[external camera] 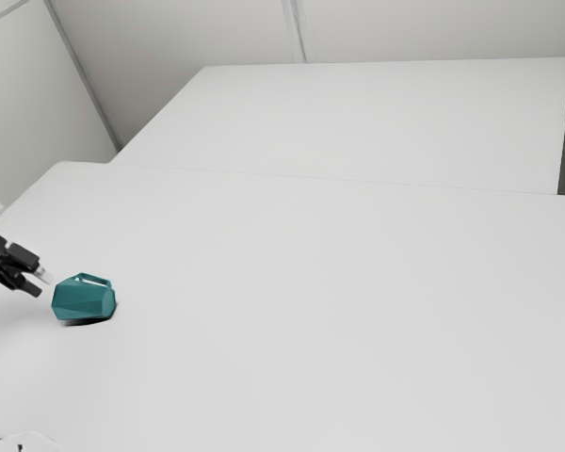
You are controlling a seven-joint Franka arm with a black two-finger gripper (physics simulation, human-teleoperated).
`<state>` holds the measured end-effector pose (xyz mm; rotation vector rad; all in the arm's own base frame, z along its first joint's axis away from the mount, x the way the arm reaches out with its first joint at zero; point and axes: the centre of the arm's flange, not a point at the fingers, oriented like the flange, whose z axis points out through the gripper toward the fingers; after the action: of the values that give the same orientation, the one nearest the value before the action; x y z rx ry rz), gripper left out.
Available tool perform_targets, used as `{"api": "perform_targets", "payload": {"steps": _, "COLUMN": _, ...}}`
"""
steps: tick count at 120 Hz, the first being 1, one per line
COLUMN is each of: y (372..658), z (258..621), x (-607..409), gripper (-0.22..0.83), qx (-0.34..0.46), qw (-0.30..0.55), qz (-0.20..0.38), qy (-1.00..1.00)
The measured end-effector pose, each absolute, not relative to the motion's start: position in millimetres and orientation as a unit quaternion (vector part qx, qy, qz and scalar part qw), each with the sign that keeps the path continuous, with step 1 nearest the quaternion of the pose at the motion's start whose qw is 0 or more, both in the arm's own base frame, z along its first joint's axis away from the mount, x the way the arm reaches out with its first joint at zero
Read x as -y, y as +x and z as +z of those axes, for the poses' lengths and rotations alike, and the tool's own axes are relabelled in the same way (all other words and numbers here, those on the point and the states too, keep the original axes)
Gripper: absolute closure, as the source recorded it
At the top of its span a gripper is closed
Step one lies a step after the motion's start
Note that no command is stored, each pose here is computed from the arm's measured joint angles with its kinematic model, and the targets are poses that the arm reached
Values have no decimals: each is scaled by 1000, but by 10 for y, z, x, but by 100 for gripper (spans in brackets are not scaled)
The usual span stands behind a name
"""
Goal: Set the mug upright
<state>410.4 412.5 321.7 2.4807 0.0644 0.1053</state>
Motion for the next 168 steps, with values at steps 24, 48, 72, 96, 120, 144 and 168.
{"api": "perform_targets", "payload": {"steps": 24, "y": 4158, "z": 3097, "x": -4084, "gripper": 0, "qx": -19, "qw": 361, "qz": 53, "qy": 931}}
{"api": "perform_targets", "payload": {"steps": 48, "y": 4175, "z": 2982, "x": -4016, "gripper": 0, "qx": -21, "qw": 387, "qz": 67, "qy": 919}}
{"api": "perform_targets", "payload": {"steps": 72, "y": 4177, "z": 2817, "x": -3981, "gripper": 0, "qx": -27, "qw": 407, "qz": 72, "qy": 910}}
{"api": "perform_targets", "payload": {"steps": 96, "y": 4178, "z": 2785, "x": -3950, "gripper": 21, "qx": -26, "qw": 414, "qz": 75, "qy": 907}}
{"api": "perform_targets", "payload": {"steps": 120, "y": 4172, "z": 2762, "x": -3911, "gripper": 37, "qx": -25, "qw": 422, "qz": 76, "qy": 903}}
{"api": "perform_targets", "payload": {"steps": 144, "y": 4181, "z": 2790, "x": -3879, "gripper": 48, "qx": -21, "qw": 432, "qz": 78, "qy": 898}}
{"api": "perform_targets", "payload": {"steps": 168, "y": 4183, "z": 2829, "x": -3854, "gripper": 60, "qx": -17, "qw": 438, "qz": 78, "qy": 896}}
